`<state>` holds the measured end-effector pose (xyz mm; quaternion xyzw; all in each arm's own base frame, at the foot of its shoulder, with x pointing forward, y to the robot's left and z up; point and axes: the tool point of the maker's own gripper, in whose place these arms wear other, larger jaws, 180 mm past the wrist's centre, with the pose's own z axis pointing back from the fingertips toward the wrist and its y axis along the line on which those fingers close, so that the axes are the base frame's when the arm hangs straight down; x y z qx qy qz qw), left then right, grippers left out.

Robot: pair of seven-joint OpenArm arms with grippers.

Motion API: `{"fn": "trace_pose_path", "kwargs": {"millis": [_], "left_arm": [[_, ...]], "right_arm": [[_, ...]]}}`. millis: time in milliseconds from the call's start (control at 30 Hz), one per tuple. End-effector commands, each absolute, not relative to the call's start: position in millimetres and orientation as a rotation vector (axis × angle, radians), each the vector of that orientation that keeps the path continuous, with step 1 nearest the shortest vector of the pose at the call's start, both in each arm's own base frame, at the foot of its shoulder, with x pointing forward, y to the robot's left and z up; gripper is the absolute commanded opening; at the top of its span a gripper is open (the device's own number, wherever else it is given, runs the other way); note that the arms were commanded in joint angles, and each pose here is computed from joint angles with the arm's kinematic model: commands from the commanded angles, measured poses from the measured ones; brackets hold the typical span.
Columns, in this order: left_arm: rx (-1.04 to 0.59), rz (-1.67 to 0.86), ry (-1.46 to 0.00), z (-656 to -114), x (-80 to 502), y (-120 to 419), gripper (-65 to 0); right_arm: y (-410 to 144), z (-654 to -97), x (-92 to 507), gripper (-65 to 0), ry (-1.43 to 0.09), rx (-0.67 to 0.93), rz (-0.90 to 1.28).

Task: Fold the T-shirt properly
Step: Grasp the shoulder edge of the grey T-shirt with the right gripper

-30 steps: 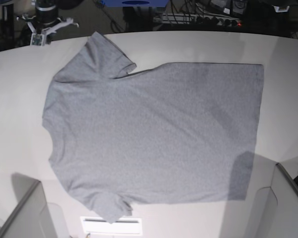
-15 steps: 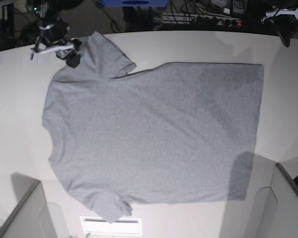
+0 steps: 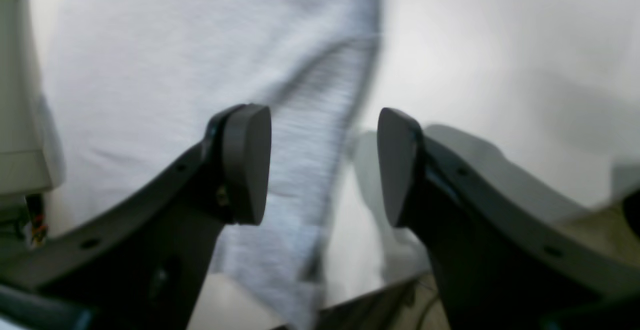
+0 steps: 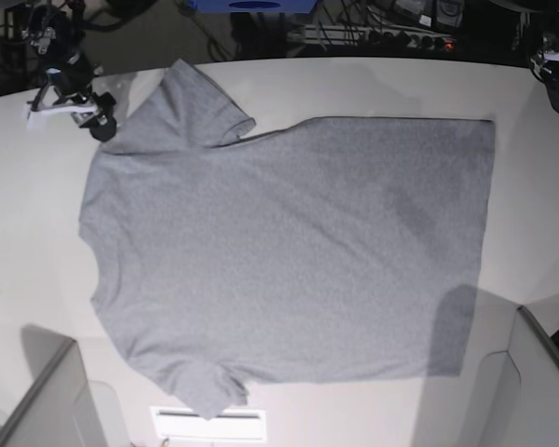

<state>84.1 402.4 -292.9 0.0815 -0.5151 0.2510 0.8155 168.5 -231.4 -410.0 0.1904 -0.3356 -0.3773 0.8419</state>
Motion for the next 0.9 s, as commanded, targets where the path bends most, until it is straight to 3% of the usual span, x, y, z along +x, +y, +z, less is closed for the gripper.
{"fn": "trace_pose_path", "kwargs": {"millis": [0,233,467,867], "left_arm": [[0.200,0.517,-1.134,-278.1,85.3,409.9,-17.1],[0.197,0.526,-1.117,-279.0,86.7,412.9,-17.1],[0.194,0.545,-1.113,-282.5,82.7,410.7,-17.1],[0.153,0.546,-1.092,-294.8,86.8,400.7,-17.1]], "right_arm": [[-237.6,-406.9,174.7,-32.4,-0.728,0.403,-0.779],[-248.2,-444.0,173.2,-32.3,-0.639,0.389,-0.818],[-202.5,-461.9,153.7,-32.9,-0.488,0.461,-0.741],[-179.2,-472.3,133.0,-33.0,-0.413,0.482,-0.709]]}}
